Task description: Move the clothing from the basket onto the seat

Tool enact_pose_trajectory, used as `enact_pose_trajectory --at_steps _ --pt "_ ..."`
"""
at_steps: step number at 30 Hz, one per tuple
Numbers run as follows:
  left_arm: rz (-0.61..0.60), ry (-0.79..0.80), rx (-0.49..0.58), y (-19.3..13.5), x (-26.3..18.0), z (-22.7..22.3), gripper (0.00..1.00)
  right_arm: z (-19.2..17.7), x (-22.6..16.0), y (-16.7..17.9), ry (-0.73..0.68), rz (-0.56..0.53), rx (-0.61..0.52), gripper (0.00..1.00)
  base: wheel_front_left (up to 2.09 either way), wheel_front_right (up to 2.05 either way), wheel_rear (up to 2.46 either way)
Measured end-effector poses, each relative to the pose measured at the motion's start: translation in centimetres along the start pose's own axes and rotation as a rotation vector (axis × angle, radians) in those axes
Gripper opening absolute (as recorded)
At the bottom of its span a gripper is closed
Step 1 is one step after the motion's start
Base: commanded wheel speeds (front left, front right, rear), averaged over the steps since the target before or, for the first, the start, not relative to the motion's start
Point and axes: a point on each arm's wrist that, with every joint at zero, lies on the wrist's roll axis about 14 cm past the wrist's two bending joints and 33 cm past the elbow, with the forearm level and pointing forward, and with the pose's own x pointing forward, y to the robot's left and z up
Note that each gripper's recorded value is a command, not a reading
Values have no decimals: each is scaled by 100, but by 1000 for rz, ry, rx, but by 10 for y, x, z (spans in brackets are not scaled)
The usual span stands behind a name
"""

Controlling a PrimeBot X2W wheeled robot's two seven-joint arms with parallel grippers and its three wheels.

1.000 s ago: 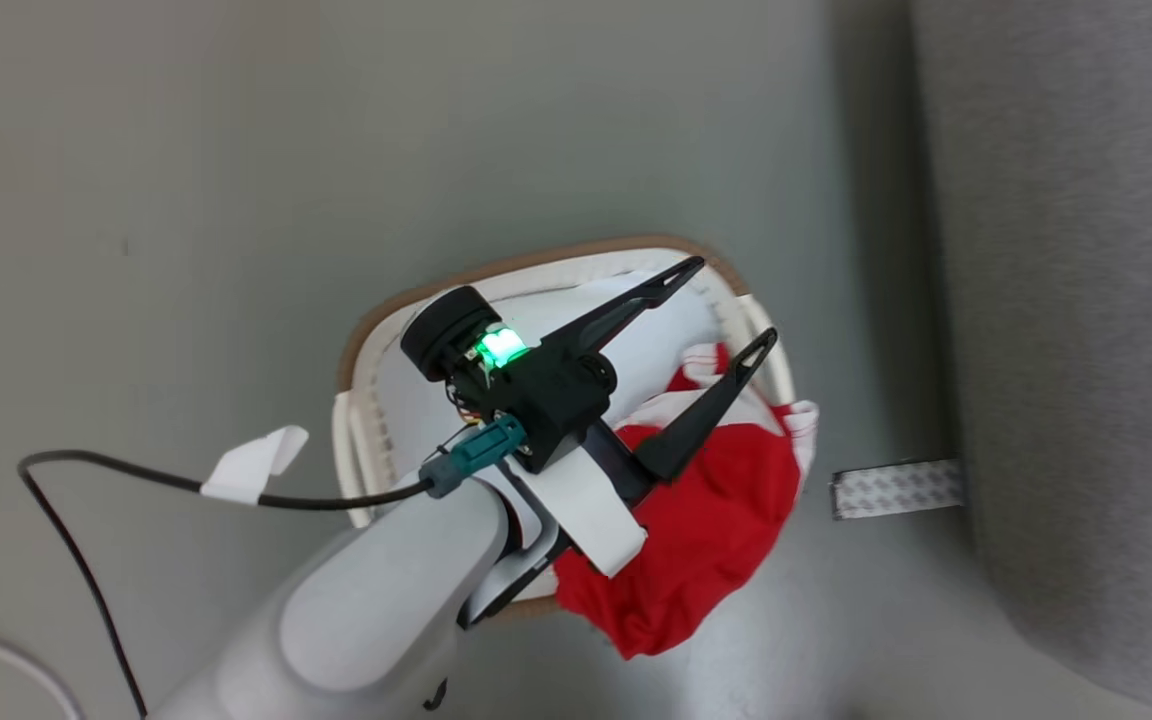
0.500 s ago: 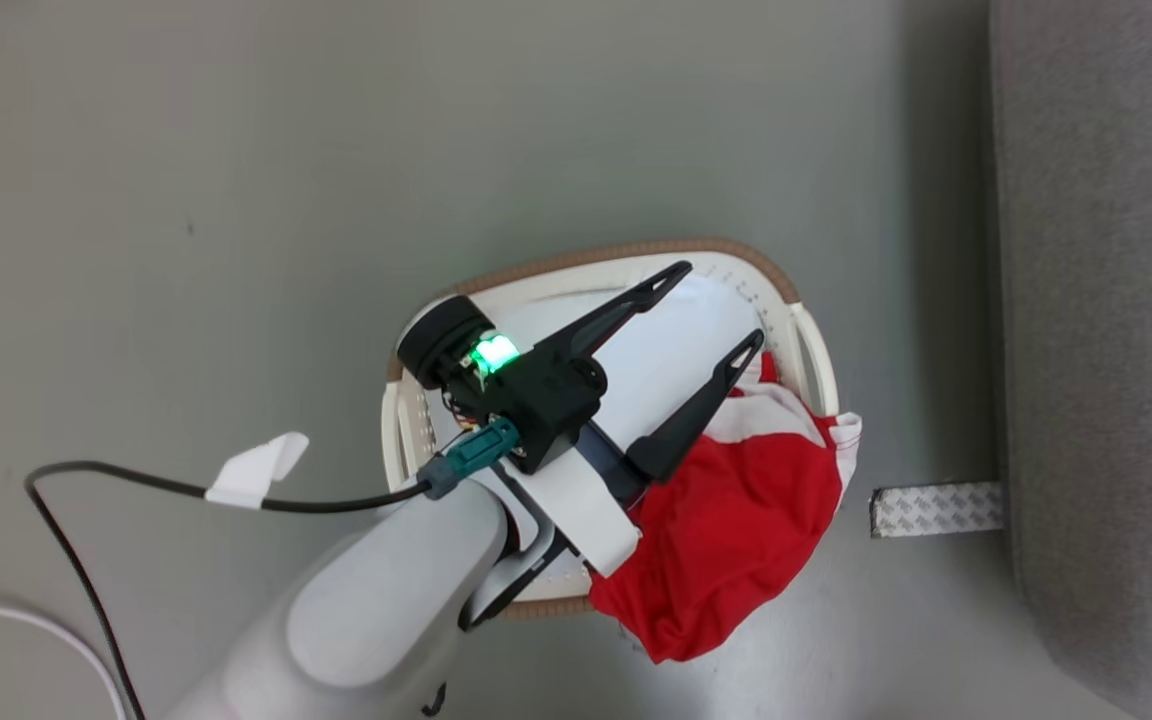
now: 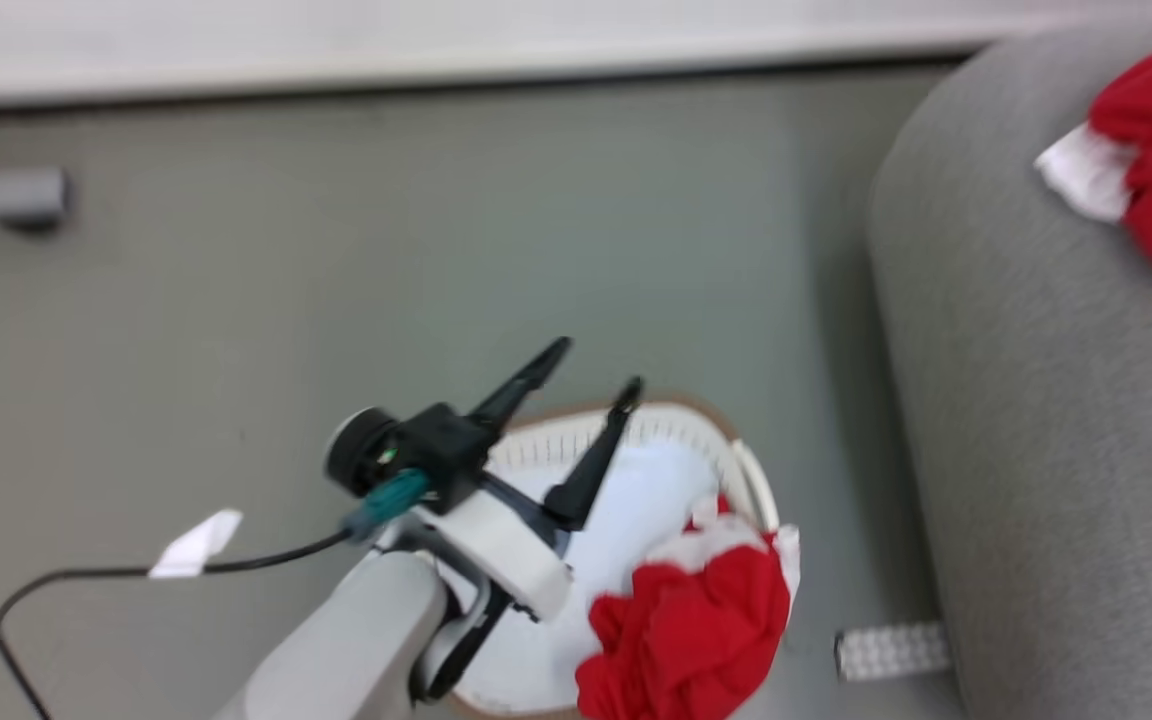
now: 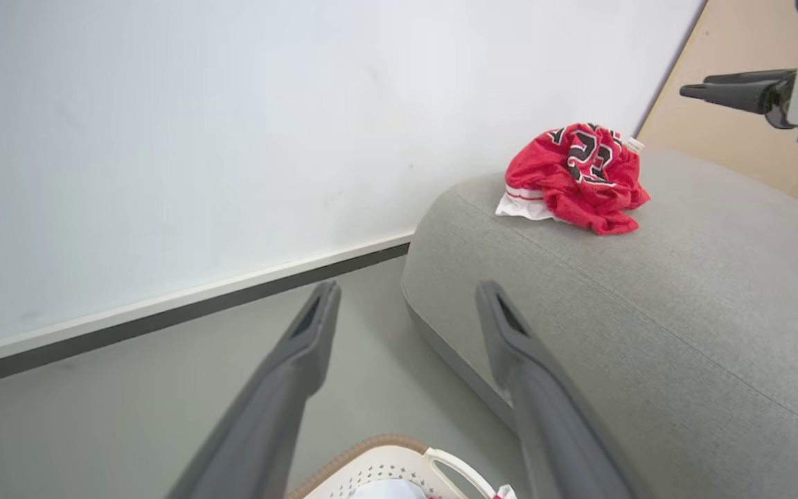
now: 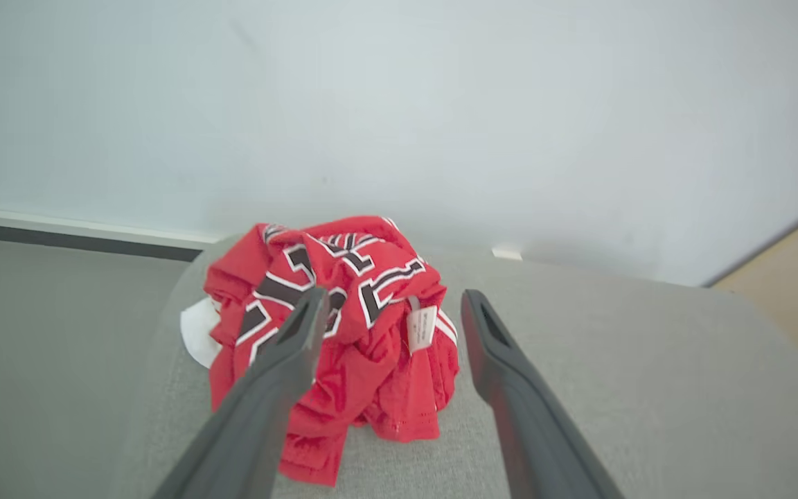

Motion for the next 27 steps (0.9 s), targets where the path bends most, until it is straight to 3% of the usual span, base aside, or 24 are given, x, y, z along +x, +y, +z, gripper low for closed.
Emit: enact_pose_trajectory --at_steps 4,9,15,21,27 --pt "85 -87 26 8 -16 43 100 41 -33 7 -150 57 41 100 0 0 0" --pt "164 -155 55 10 -49 78 100 82 -80 41 -324 194 139 100 0 0 0" --pt "294 -205 103 21 -97 103 100 112 -135 57 -531 281 234 100 0 0 0" --pt "453 -226 116 44 -145 107 100 91 -159 105 -577 375 294 100 0 0 0" --pt "572 -236 87 54 -176 99 100 51 -179 138 -546 390 367 100 0 0 0"
